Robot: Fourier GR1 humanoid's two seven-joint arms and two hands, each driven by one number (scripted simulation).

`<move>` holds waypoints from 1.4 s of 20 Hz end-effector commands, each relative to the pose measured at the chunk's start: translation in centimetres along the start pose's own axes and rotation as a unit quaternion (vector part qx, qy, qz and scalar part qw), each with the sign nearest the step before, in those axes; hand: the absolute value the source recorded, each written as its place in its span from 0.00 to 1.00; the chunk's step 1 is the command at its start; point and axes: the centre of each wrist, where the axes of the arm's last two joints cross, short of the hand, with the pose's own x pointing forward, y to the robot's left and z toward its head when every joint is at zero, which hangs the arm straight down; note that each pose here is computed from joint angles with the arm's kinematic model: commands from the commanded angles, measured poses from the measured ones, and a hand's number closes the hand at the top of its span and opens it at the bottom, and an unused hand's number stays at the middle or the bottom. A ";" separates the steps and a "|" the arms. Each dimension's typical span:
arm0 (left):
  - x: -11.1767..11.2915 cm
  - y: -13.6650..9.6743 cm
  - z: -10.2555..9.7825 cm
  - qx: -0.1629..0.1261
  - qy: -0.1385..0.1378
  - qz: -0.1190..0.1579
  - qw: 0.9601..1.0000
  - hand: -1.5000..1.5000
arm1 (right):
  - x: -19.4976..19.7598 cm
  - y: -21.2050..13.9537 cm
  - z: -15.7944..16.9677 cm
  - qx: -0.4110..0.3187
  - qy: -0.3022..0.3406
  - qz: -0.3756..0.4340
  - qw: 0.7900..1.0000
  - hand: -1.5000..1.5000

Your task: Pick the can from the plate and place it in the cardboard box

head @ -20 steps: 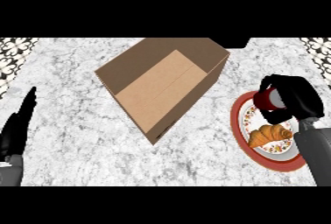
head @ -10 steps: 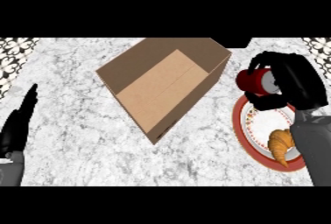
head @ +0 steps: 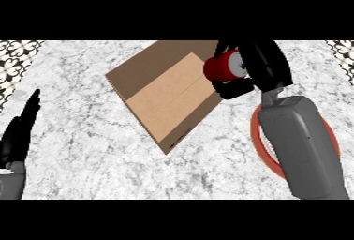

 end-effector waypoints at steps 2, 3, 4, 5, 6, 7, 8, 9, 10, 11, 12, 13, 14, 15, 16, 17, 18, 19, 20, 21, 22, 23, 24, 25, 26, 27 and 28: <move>0.6 -0.2 0.4 -0.002 0.004 0.000 1.000 0.50 | 3.0 1.5 -3.3 0.004 0.020 -0.055 0.998 1.00; 0.9 0.3 -0.6 -0.002 0.000 0.004 1.000 0.50 | 4.1 2.4 -4.4 0.019 0.025 -0.064 0.997 1.00; -0.3 -1.3 0.3 0.001 -0.006 0.000 1.000 0.50 | 3.9 0.3 -6.2 0.020 0.033 -0.071 0.997 1.00; -1.1 1.1 0.2 0.002 -0.009 -0.007 1.000 0.50 | 4.6 1.5 -6.8 0.017 0.044 -0.081 0.996 1.00; 1.2 -0.6 -1.1 -0.001 -0.014 -0.007 1.000 0.50 | 5.3 3.6 -6.5 0.028 0.042 -0.078 0.996 1.00; 0.6 -0.2 -0.5 -0.007 -0.003 0.005 1.000 0.50 | 4.1 3.6 -7.3 0.031 0.045 -0.082 0.995 1.00; 0.6 -1.3 0.1 0.000 -0.005 -0.005 1.000 0.50 | 5.2 4.1 -7.4 0.033 0.056 -0.079 0.995 1.00; 0.5 0.5 -0.3 -0.002 -0.009 -0.007 1.000 0.50 | 3.2 5.3 -7.6 0.039 0.057 -0.085 0.994 1.00; 0.8 -0.4 -1.3 -0.001 -0.008 -0.005 1.000 0.50 | 3.7 5.0 -8.5 0.030 0.053 -0.084 0.995 1.00; 0.8 -2.4 -0.4 -0.007 -0.010 -0.004 1.000 0.50 | 3.8 5.5 -8.6 0.035 0.055 -0.086 0.994 1.00; -0.2 -1.6 0.0 -0.007 -0.013 -0.006 1.000 0.50 | 4.1 5.0 -9.6 0.032 0.061 -0.086 0.994 1.00; -0.6 -1.7 0.7 -0.011 -0.015 0.001 1.000 0.50 | 3.3 6.1 -9.4 0.036 0.061 -0.080 0.994 1.00; 0.7 -0.6 -0.4 -0.018 -0.023 -0.002 1.000 0.50 | 4.7 5.9 -10.1 0.030 0.073 -0.066 0.995 1.00; 0.3 -1.5 0.0 -0.023 -0.018 0.003 1.000 0.50 | 4.4 6.8 -9.9 0.027 0.077 -0.065 0.995 1.00; 0.6 -1.1 -0.5 -0.026 -0.017 -0.001 1.000 0.50 | 4.2 7.5 -9.7 0.030 0.088 -0.068 0.993 1.00; 1.6 -0.8 -1.2 -0.014 -0.025 -0.005 1.000 0.50 | 3.9 7.4 -10.1 0.041 0.091 -0.049 0.994 1.00; 2.0 -2.3 -0.8 -0.014 -0.025 -0.006 1.000 0.50 | 2.9 8.1 -9.7 0.043 0.086 -0.044 0.994 1.00; 0.6 -0.7 0.1 -0.021 -0.024 0.005 0.999 0.50 | 2.7 8.3 -9.7 0.021 0.107 -0.049 0.993 1.00; 0.9 -1.1 -0.6 -0.015 -0.029 -0.003 0.999 0.50 | 2.3 9.0 -9.3 0.014 0.128 -0.044 0.991 1.00; 1.5 -1.4 -1.6 -0.009 -0.028 -0.007 1.000 0.50 | 1.2 9.7 -8.8 0.035 0.151 -0.067 0.986 1.00; 2.7 -2.0 -1.2 -0.025 -0.035 0.004 0.999 0.50 | 1.5 9.5 -9.1 0.041 0.166 -0.081 0.982 0.00; 1.6 -1.3 -1.1 -0.020 -0.034 -0.001 0.999 0.50 | 1.6 9.1 -9.5 0.061 0.171 -0.103 0.978 0.00; 2.3 -3.0 -0.9 -0.033 -0.034 -0.001 0.999 0.50 | 1.6 9.4 -9.3 0.057 0.186 -0.106 0.975 0.00; 1.7 -2.2 -0.8 -0.034 -0.043 -0.001 0.999 0.50 | 0.9 10.0 -8.9 0.064 0.181 -0.106 0.976 0.00; 3.0 -0.4 -1.8 -0.025 -0.035 -0.009 0.999 0.50 | 1.9 9.2 -9.7 0.062 0.182 -0.117 0.974 0.00; 1.6 -2.9 -1.2 -0.030 -0.036 0.004 0.999 0.50 | 0.9 10.2 -8.9 0.058 0.182 -0.122 0.974 0.00; 3.4 -2.9 -1.0 -0.026 -0.047 0.003 0.999 0.50 | 1.7 9.5 -9.6 0.057 0.177 -0.119 0.975 0.00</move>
